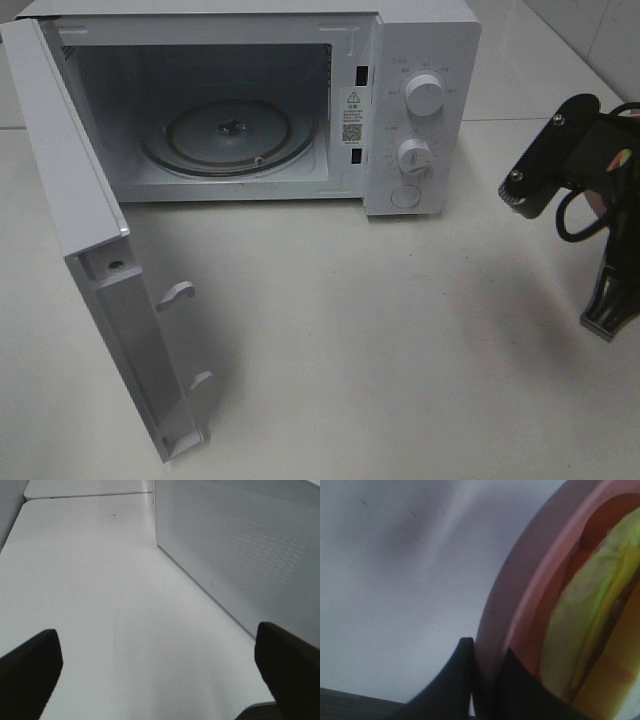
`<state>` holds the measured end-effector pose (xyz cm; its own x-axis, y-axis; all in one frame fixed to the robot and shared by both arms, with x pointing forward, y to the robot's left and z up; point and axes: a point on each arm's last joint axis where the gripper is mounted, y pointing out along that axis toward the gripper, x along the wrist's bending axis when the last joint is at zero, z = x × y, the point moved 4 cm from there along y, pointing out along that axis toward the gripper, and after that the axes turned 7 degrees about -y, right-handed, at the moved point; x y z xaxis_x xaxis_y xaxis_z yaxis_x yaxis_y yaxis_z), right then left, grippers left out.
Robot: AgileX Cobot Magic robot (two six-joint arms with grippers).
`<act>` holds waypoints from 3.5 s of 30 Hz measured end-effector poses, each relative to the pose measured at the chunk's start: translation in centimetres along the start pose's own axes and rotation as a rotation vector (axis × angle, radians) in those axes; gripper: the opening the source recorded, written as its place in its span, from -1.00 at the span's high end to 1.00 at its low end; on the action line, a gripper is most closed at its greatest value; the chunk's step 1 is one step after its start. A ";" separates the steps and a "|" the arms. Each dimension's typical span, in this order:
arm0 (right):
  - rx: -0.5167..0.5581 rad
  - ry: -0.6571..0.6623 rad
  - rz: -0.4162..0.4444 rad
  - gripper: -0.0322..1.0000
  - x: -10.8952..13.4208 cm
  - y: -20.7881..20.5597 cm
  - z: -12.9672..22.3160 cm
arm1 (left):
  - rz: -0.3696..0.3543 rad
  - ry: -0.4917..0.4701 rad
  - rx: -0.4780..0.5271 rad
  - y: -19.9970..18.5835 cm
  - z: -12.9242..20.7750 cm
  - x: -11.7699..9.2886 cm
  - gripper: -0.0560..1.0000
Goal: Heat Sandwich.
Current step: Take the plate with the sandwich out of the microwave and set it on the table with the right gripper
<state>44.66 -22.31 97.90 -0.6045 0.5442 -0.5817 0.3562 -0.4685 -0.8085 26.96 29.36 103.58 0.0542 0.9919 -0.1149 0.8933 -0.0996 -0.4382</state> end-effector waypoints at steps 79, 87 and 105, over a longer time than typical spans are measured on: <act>0.241 0.222 -0.003 0.77 2.9 12.8 -6.5 | 0.000 0.000 0.000 0.0 0.0 0.0 -0.98; 0.225 0.228 -0.004 0.76 4.1 14.2 -6.0 | 0.000 0.000 0.000 0.0 0.0 0.0 -0.98; 0.181 0.238 0.021 0.72 4.0 14.5 -6.1 | 0.000 0.000 0.000 0.0 0.0 0.0 -0.98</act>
<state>51.71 -22.70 83.24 -0.4064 0.6709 -0.6203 0.2214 -0.5864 -0.7792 26.96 29.36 103.58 0.0542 0.9919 -0.1149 0.8933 -0.0996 -0.4382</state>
